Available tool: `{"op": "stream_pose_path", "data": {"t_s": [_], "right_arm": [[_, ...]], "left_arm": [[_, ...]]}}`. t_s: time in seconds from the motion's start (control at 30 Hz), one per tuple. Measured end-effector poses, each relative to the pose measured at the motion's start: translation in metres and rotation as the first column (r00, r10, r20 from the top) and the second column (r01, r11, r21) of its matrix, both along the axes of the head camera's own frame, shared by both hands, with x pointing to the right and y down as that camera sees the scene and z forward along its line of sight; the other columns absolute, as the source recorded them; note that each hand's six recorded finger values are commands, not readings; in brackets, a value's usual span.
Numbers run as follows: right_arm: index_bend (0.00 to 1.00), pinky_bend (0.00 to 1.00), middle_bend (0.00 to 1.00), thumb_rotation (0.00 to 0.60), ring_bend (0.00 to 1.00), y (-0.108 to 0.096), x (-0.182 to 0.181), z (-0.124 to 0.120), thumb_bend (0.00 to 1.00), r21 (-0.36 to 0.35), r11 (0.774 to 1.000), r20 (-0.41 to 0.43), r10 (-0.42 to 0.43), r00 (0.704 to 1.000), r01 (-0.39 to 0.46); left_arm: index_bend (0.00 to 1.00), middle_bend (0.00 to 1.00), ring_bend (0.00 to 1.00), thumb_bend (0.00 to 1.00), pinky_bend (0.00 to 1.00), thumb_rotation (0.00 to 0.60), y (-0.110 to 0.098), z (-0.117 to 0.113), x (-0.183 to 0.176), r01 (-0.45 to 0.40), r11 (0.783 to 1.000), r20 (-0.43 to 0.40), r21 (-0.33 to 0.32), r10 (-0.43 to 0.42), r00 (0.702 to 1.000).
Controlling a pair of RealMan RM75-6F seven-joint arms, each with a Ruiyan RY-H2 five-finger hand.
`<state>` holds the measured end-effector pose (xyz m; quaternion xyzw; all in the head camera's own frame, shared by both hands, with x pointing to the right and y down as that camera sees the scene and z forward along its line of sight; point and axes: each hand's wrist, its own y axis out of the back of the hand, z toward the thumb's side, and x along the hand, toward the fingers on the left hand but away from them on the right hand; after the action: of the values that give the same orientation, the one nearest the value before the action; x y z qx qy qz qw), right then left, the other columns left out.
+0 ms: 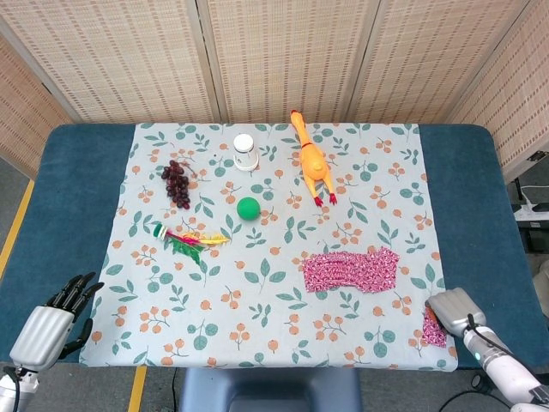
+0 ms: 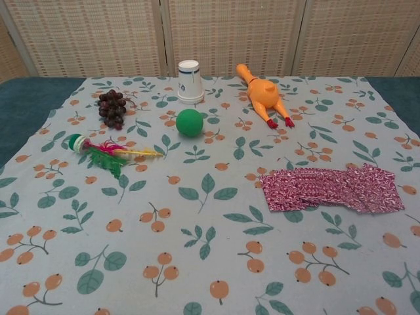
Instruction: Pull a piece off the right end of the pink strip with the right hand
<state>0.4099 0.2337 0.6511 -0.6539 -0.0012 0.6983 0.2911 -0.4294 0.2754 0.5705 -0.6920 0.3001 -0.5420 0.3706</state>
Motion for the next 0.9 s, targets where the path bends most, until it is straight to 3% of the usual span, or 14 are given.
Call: {"op": "stream_pose_path", "data": {"t_s": [0.17, 0.37, 0.5, 0.9], "right_arm": [[0.46, 0.91, 0.76, 0.600, 0.82, -0.003, -0.004, -0.007, 0.79, 0.035, 0.999, 0.044, 0.006, 0.999, -0.008], [0.18, 0.91, 0.76, 0.600, 0.82, -0.013, -0.006, -0.006, 0.79, 0.110, 0.993, 0.106, 0.021, 0.994, -0.033], [0.06, 0.91, 0.76, 0.600, 0.82, -0.017, -0.006, 0.005, 0.79, 0.109, 0.993, 0.129, 0.038, 0.991, -0.052], [0.05, 0.91, 0.77, 0.600, 0.83, -0.023, -0.018, 0.032, 0.79, 0.062, 0.996, 0.218, 0.052, 0.975, -0.067]], "left_arm": [[0.13, 0.04, 0.07, 0.56, 0.35, 0.600, 0.000, 0.001, 0.000, -0.001, 1.000, 0.002, -0.003, 0.001, 1.000], [0.13, 0.05, 0.07, 0.56, 0.35, 0.600, 0.001, 0.001, 0.001, -0.004, 1.000, 0.002, -0.007, 0.004, 1.000], [0.13, 0.05, 0.07, 0.56, 0.35, 0.600, 0.001, 0.001, 0.001, -0.003, 1.000, 0.003, -0.007, 0.003, 1.000], [0.13, 0.05, 0.07, 0.56, 0.35, 0.600, 0.000, 0.001, 0.000, 0.001, 1.000, 0.002, -0.007, -0.001, 1.000]]}}
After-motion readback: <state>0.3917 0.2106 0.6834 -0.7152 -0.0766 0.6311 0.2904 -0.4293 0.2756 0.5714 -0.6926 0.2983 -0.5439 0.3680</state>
